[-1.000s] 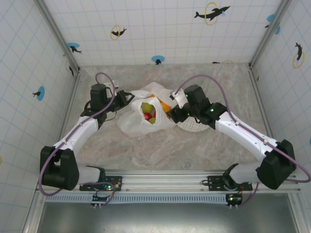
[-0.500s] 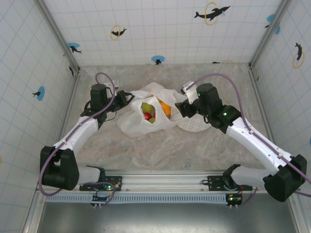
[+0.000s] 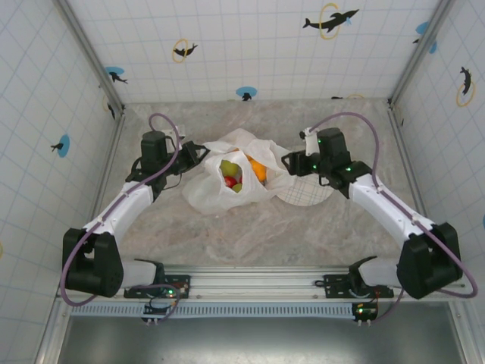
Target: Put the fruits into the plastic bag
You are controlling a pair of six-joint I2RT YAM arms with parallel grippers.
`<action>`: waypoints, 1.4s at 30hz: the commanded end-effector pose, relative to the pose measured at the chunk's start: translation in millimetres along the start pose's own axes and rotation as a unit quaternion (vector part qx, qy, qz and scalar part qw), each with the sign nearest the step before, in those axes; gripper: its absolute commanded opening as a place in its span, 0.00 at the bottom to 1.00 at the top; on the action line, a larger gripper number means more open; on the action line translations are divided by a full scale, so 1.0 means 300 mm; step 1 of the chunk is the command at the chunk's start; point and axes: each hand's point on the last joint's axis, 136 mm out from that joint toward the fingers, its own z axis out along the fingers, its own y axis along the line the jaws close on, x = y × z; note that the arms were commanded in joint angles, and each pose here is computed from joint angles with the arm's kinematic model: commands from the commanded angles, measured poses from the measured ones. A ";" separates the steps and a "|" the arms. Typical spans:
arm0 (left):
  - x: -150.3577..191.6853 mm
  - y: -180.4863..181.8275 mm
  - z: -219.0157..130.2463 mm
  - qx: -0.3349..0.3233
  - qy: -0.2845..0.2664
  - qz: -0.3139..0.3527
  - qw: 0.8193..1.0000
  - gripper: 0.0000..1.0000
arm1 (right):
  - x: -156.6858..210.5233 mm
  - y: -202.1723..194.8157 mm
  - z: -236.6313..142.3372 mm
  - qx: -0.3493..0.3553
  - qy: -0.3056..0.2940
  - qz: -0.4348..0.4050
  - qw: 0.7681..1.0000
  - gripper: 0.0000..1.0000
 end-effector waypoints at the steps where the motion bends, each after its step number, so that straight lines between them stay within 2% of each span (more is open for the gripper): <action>1: -0.002 0.023 -0.002 -0.010 -0.001 -0.003 1.000 0.00 | -0.018 0.035 0.064 -0.040 -0.008 0.025 0.999 0.64; 4: -0.008 0.017 -0.005 -0.008 -0.004 0.000 1.000 0.00 | -0.031 0.055 0.096 -0.058 -0.004 0.030 0.998 0.43; 9: -0.030 0.014 -0.022 -0.011 -0.016 0.002 1.000 0.00 | -0.140 0.118 0.075 -0.067 -0.043 0.011 0.997 0.19; 11: -0.054 0.010 -0.038 -0.011 -0.029 -0.001 1.000 0.00 | -0.210 0.150 0.047 -0.070 -0.069 0.002 0.995 0.14; 16: -0.121 -0.031 -0.079 0.002 -0.062 -0.014 0.998 0.00 | -0.423 0.225 -0.060 -0.086 -0.154 -0.014 0.984 0.09; 22: -0.176 -0.098 -0.105 0.027 -0.086 -0.034 0.995 0.00 | -0.583 0.285 -0.127 -0.110 -0.215 -0.019 0.970 0.07; 26: -0.205 -0.098 -0.104 0.026 -0.104 -0.047 0.993 0.00 | -0.588 0.276 -0.063 -0.111 -0.201 -0.013 0.973 0.07; 31: -0.229 -0.096 -0.093 0.037 -0.119 -0.067 0.990 0.00 | -0.552 0.188 0.059 -0.096 -0.167 0.013 0.981 0.07; 37: -0.264 -0.112 -0.100 0.046 -0.140 -0.072 0.986 0.00 | -0.515 0.152 0.171 -0.103 -0.128 0.028 0.986 0.09; 42: -0.279 -0.094 -0.094 0.038 -0.152 -0.074 0.985 0.00 | -0.492 0.113 0.229 -0.097 -0.106 0.037 0.989 0.12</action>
